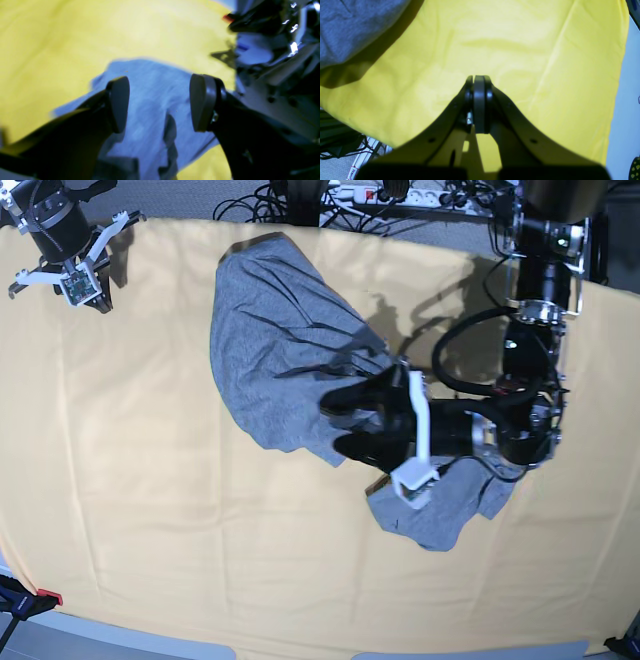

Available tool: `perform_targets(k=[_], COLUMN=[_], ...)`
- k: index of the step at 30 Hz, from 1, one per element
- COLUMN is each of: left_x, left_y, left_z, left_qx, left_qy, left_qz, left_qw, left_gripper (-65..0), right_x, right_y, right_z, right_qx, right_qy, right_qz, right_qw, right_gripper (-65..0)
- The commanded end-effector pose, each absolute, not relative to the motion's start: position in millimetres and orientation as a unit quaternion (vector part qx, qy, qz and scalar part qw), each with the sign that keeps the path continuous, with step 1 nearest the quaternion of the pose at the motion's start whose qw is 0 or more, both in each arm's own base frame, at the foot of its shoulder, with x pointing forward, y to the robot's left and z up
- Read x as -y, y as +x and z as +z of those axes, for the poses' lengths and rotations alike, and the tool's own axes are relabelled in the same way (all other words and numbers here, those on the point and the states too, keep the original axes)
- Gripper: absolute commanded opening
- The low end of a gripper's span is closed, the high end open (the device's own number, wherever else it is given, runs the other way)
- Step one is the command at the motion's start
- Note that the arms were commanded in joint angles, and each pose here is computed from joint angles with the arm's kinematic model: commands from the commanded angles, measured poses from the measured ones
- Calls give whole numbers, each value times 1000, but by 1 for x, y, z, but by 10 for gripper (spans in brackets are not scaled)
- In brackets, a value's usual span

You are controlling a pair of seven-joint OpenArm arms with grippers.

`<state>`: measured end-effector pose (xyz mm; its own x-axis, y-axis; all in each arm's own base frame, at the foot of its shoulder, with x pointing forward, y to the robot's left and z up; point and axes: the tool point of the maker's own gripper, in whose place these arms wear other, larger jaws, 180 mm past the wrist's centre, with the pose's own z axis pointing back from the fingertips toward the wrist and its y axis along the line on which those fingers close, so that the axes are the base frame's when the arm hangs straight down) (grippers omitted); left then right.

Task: Layout the t-shirt on the table in an organized manner, then fold the t-shirt properly
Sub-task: 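Pull the shirt with the left gripper, spreading it across the table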

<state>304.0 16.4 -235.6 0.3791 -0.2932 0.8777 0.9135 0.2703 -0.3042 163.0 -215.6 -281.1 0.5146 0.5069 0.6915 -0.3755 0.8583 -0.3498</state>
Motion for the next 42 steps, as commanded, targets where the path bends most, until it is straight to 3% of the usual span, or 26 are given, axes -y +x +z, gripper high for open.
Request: perform_targets(k=[1,7,11,17,18,19,21,22,33,38,42], left_x=[-23,-74,-77,-66,-64,-62,-58,-56,-19,-2,15], left_y=[309,333,353,339,337,336,334,334,361,385,403], left_z=[-219,-249,-252,-305,-313,-320,-327,-326,-229,-217,-231], left_qx=[381,375,420,354,349,346,346,348,449,507,529], left_qy=[-426,-289,-241,-217,-214,-211,-205,-205,-272,-244,-255], left_qz=[-430,-446,-444,-486,-492,-499,-510,-511,-504,-504,-479], left_qw=[699,760,754,769,768,766,760,759,686,655,653], left_gripper=[-256,-255,-255,-261,-292,-368,-607,-650,-650,-650,-650], right_x=[214,214,214,214,214,214,214,214,214,214,214], right_y=[166,166,171,172,172,172,172,172,172,172,172], right_z=[-272,-272,-269,-269,-269,-269,-269,-269,-269,-269,-269], right_qx=[436,436,444,445,445,445,445,445,445,446,446], right_qy=[-79,-79,-80,-82,-82,-82,-82,-82,-82,-82,-82], right_qz=[257,257,257,255,255,255,255,255,255,255,255], right_qw=[859,859,855,855,855,854,855,855,855,854,854], right_gripper=[-650,-650,-650,-650,-650,-650,-650,-650,-650,-650,-650])
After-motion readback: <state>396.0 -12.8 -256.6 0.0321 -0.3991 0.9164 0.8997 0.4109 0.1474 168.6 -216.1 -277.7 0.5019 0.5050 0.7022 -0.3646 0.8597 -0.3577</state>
